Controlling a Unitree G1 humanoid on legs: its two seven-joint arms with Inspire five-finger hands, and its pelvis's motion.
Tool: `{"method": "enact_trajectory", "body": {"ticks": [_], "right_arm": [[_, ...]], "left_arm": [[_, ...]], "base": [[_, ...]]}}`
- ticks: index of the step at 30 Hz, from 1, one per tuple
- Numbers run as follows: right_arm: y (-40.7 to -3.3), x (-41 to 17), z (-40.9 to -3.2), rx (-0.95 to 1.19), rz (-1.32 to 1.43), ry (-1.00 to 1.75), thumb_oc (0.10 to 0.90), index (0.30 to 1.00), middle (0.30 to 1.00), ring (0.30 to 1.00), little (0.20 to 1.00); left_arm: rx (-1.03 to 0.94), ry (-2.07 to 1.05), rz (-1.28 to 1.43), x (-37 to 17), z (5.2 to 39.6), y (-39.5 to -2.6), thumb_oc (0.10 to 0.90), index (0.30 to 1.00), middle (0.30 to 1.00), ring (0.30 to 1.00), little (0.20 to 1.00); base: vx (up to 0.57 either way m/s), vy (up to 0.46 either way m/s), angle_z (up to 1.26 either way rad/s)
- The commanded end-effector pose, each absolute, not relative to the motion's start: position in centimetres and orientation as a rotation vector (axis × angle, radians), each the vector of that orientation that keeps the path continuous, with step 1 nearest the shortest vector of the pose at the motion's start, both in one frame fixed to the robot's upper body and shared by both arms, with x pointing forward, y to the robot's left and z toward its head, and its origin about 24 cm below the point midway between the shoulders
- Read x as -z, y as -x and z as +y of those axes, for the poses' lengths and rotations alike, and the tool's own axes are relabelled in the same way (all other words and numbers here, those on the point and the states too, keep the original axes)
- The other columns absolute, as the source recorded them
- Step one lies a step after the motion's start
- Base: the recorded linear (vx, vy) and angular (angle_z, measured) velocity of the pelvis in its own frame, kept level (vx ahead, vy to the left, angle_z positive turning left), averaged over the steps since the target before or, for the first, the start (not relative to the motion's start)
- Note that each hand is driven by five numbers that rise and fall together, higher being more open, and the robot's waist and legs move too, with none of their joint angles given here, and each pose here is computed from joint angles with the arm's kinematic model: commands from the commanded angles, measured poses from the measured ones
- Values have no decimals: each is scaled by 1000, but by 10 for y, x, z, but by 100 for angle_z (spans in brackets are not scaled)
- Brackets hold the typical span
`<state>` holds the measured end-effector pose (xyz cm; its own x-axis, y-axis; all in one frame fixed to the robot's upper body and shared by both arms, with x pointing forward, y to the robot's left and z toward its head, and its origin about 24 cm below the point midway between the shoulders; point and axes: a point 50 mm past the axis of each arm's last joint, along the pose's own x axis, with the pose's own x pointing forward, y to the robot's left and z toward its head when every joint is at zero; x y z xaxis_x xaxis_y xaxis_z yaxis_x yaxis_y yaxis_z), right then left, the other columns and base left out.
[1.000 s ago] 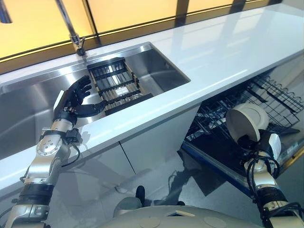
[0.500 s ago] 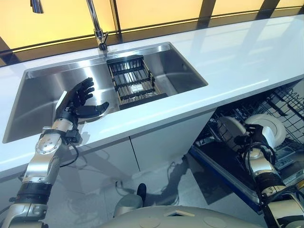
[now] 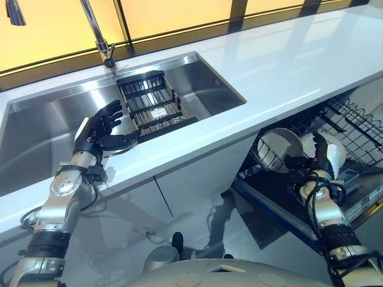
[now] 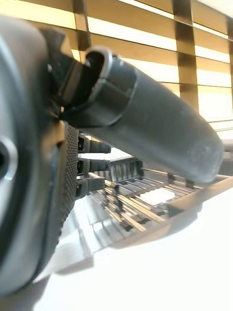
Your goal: Pick up plates and place into dishwasher.
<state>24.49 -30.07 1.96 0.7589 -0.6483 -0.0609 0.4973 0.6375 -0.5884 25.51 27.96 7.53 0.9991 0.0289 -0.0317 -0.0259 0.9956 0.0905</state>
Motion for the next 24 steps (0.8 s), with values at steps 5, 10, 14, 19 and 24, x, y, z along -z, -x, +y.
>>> {"method": "enact_trajectory", "body": {"ticks": [5, 10, 14, 19, 24], "right_arm": [[-234, -53, -304, 849, -33, 400, 800, 900, 900, 900, 900], [-212, -21, -303, 989, 11, 128, 800, 900, 900, 900, 900], [-209, -14, -299, 1031, -2, 60, 800, 900, 900, 900, 900], [-214, -9, -287, 1013, -5, 9, 800, 900, 900, 900, 900], [-224, -5, -269, 857, -3, -97, 800, 900, 900, 900, 900]], "left_arm": [[-66, -110, -199, -115, 289, -255, 800, 900, 900, 900, 900], [-87, -98, -194, -112, 290, -252, 800, 900, 900, 900, 900], [-87, -88, -194, -114, 289, -253, 800, 900, 900, 900, 900], [-77, -76, -185, -110, 285, -253, 800, 900, 900, 900, 900], [-67, -72, -168, -107, 281, -253, 800, 900, 900, 900, 900]], "base": [[-12, -2, -12], [-14, 10, -10], [-1, 3, -1], [5, 5, 1], [36, 17, 12]]}}
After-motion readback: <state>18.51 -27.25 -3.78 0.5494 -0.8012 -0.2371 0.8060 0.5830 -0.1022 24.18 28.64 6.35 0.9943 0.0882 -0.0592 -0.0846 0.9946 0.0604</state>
